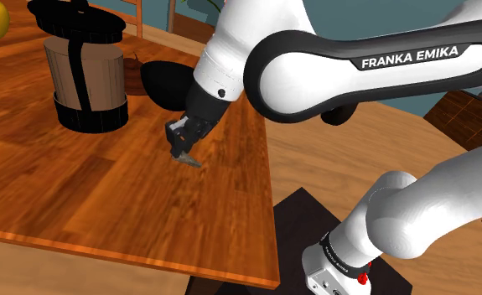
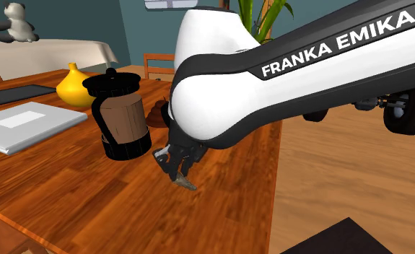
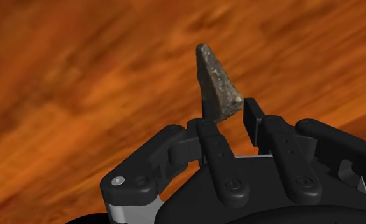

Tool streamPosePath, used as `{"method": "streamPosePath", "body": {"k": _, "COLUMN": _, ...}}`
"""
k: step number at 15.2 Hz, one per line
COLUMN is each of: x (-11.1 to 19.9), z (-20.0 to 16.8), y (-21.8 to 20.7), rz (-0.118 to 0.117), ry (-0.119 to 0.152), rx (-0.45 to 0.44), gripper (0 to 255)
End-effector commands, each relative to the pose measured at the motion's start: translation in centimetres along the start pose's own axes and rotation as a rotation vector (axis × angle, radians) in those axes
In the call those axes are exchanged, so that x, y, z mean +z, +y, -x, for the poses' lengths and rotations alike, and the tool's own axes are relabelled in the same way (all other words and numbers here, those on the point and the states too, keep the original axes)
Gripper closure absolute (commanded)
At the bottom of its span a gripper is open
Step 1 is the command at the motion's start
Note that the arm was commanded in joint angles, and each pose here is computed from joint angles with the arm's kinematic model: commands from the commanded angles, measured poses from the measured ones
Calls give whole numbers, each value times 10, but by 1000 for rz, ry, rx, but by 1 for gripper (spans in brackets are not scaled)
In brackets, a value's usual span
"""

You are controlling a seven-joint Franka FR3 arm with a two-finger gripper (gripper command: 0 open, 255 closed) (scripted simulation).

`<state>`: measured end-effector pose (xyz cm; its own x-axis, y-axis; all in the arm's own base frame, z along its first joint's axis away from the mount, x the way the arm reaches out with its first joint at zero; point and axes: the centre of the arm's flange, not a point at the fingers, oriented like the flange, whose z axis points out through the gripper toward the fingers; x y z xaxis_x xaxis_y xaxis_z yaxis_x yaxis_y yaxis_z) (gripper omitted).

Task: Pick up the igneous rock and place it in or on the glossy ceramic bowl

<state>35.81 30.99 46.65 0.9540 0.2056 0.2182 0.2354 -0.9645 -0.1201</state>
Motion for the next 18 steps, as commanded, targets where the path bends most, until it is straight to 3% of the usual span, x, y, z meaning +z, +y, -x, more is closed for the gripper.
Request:
{"method": "streamPosePath", "body": {"k": 1, "x": -5, "z": -1, "y": 0, "rz": 2, "ry": -5, "rx": 1, "gripper": 255}}
{"method": "streamPosePath", "body": {"k": 9, "x": -36, "z": -8, "y": -4, "rz": 1, "ry": -5, "rx": 1, "gripper": 255}}
{"method": "streamPosePath", "body": {"k": 10, "x": -36, "z": -8, "y": -4, "rz": 1, "ry": -5, "rx": 1, "gripper": 0}}
{"method": "streamPosePath", "body": {"k": 12, "x": -18, "z": -16, "y": -7, "rz": 34, "ry": -197, "rx": -283, "gripper": 0}}
{"method": "streamPosePath", "body": {"k": 13, "x": -16, "z": -17, "y": -7, "rz": 37, "ry": -212, "rx": -306, "gripper": 0}}
{"method": "streamPosePath", "body": {"k": 18, "x": 10, "z": -11, "y": -5, "rz": 37, "ry": -212, "rx": -306, "gripper": 0}}
